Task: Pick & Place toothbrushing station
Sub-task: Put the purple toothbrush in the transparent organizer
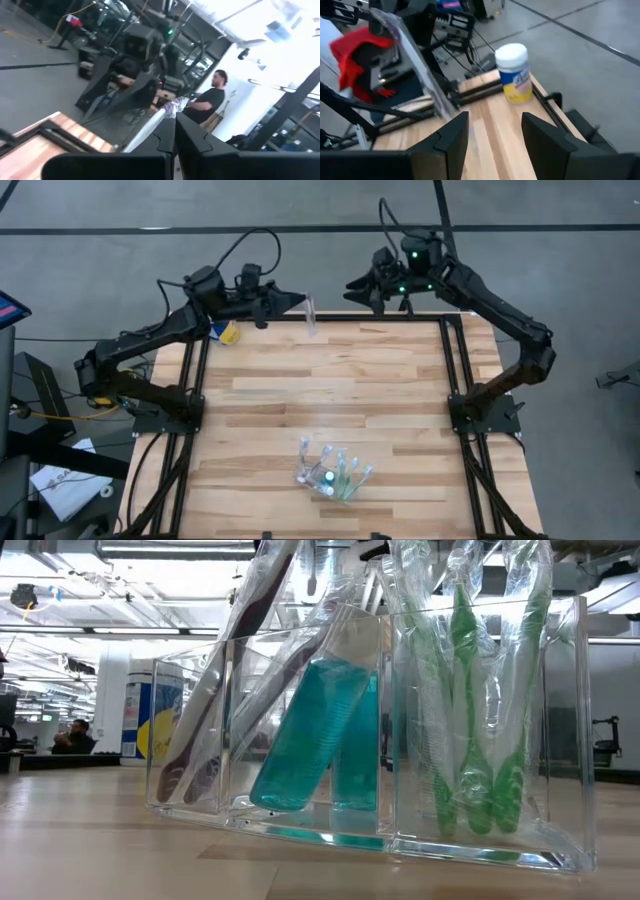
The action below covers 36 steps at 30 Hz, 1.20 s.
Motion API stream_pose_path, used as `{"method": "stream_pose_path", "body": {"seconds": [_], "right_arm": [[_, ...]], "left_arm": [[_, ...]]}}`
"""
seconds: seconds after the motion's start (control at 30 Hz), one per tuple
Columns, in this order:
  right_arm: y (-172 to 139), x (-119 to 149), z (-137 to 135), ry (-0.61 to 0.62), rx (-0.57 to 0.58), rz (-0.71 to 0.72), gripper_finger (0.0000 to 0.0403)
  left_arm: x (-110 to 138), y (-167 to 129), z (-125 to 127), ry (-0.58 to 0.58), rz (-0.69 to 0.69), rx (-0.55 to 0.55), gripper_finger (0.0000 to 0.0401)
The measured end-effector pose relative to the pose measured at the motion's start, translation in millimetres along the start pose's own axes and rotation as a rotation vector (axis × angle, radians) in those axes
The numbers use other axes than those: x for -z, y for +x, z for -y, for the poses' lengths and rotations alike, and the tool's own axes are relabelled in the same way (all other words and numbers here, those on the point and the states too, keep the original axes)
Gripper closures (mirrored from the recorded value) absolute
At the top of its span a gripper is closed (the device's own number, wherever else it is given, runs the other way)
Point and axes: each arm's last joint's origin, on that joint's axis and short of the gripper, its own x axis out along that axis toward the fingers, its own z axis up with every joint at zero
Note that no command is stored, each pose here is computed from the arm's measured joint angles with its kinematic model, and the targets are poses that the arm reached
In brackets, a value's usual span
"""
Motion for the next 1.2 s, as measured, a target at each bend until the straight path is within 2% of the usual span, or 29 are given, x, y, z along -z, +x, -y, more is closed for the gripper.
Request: {"method": "stream_pose_path", "body": {"seconds": [0.33, 0.57, 0.73, 0.9, 1.2], "right_arm": [[18.7, 1.6, -8.7, -0.005, -0.059, 0.066, 0.0227], [48.7, 1.6, -18.3, 0.022, -0.206, 0.101, 0.0225], [72.1, 9.5, -17.0, 0.037, -0.245, 0.077, 0.0230], [84.7, 8.3, -19.7, 0.032, -0.310, 0.115, 0.0232], [85.5, 4.3, -23.9, 0.035, -0.338, 0.156, 0.0243]], "left_arm": [[-7.9, -0.5, 7.1, 0.000, 0.072, 0.077, 0.0401], [-7.8, 4.2, 4.9, -0.027, 0.092, 0.098, 0.0401], [-8.8, 4.1, 5.7, -0.024, 0.102, 0.106, 0.0401], [-10.0, 3.9, 6.8, -0.018, 0.115, 0.116, 0.0401], [-11.1, 3.3, 5.9, -0.014, 0.120, 0.114, 0.0401]]}}
